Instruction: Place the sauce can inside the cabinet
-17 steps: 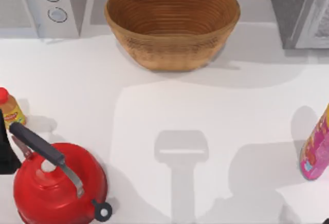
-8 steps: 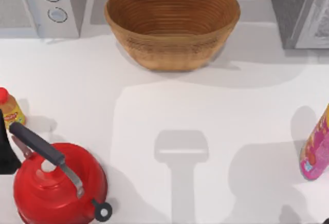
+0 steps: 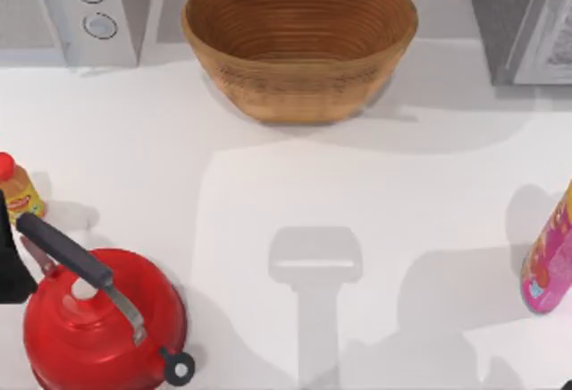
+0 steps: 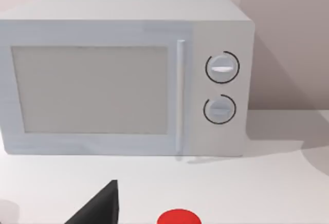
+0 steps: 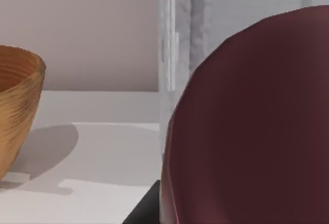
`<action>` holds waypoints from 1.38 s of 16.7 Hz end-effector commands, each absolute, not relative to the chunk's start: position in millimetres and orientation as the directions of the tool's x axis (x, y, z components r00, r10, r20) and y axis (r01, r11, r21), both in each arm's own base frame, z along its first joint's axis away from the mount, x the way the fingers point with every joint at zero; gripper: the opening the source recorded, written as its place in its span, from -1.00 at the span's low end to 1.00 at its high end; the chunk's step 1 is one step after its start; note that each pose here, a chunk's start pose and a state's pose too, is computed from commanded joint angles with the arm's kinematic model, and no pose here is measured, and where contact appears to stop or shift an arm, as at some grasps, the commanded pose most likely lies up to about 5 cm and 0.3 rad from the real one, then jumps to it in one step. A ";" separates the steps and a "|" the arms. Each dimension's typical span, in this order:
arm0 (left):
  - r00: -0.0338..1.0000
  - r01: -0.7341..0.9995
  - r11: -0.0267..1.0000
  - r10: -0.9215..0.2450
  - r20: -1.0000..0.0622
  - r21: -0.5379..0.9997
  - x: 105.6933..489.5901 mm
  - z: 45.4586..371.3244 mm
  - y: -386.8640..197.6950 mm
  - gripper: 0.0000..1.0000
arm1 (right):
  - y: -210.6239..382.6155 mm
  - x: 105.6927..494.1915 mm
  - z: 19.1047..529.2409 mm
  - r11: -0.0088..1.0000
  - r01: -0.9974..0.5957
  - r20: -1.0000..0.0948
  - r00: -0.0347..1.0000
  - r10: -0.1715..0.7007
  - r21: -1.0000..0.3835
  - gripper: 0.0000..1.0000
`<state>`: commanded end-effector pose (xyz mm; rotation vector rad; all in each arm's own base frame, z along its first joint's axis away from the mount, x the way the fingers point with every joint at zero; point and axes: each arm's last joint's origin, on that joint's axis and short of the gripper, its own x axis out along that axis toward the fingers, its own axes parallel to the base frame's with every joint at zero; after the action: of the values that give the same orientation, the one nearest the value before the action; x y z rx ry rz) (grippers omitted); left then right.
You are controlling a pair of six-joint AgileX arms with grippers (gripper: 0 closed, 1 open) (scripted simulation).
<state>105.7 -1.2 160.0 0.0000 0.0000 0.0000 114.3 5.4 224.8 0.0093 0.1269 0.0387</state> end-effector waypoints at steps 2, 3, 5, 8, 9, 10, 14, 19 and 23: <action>1.000 0.000 1.000 0.000 0.000 0.000 105.7 160.0 -1.2 1.00 | 8.5 126.0 264.8 0.999 -0.038 -0.163 0.986 0.039 0.009 -1.00; 1.000 0.000 1.000 0.000 0.000 0.000 105.7 160.0 -1.2 1.00 | 10.4 134.0 288.4 0.999 -0.036 -0.171 0.985 0.036 0.007 -1.00; 1.000 0.000 1.000 0.000 0.000 0.000 105.7 160.0 -1.2 1.00 | 14.6 152.7 342.1 1.000 -0.026 -0.159 0.987 0.026 0.004 -1.00; 1.000 0.000 1.000 0.000 0.000 0.000 105.7 160.0 -1.2 1.00 | 22.1 181.7 424.0 1.000 -0.007 -0.096 0.995 0.007 0.008 -1.00; 1.000 0.000 1.000 0.000 0.000 0.000 105.7 160.0 -1.2 1.00 | 24.9 191.3 445.2 1.000 -0.002 -0.080 0.997 0.002 0.009 -1.00; 1.000 0.000 1.000 0.000 0.000 0.000 105.7 160.0 -1.2 1.00 | 27.8 200.7 463.0 1.000 0.002 -0.068 0.998 -0.001 0.010 -1.00; 1.000 0.000 1.000 0.000 0.000 0.000 105.7 160.0 -1.2 1.00 | 39.6 231.8 508.3 1.000 0.004 -0.040 0.999 -0.004 0.006 -1.00; 1.000 0.000 1.000 0.000 0.000 0.000 105.7 160.0 -1.2 1.00 | 47.6 246.5 529.2 1.000 -0.004 -0.007 1.000 0.004 0.000 -1.00; 1.000 0.000 1.000 0.000 0.000 0.000 105.7 160.0 -1.2 1.00 | 47.7 246.4 529.6 1.000 -0.004 -0.006 1.000 0.004 0.000 -1.00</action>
<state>105.7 -1.2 160.0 0.0000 0.0000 0.0000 246.4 47.7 529.6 0.0002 0.0063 0.0040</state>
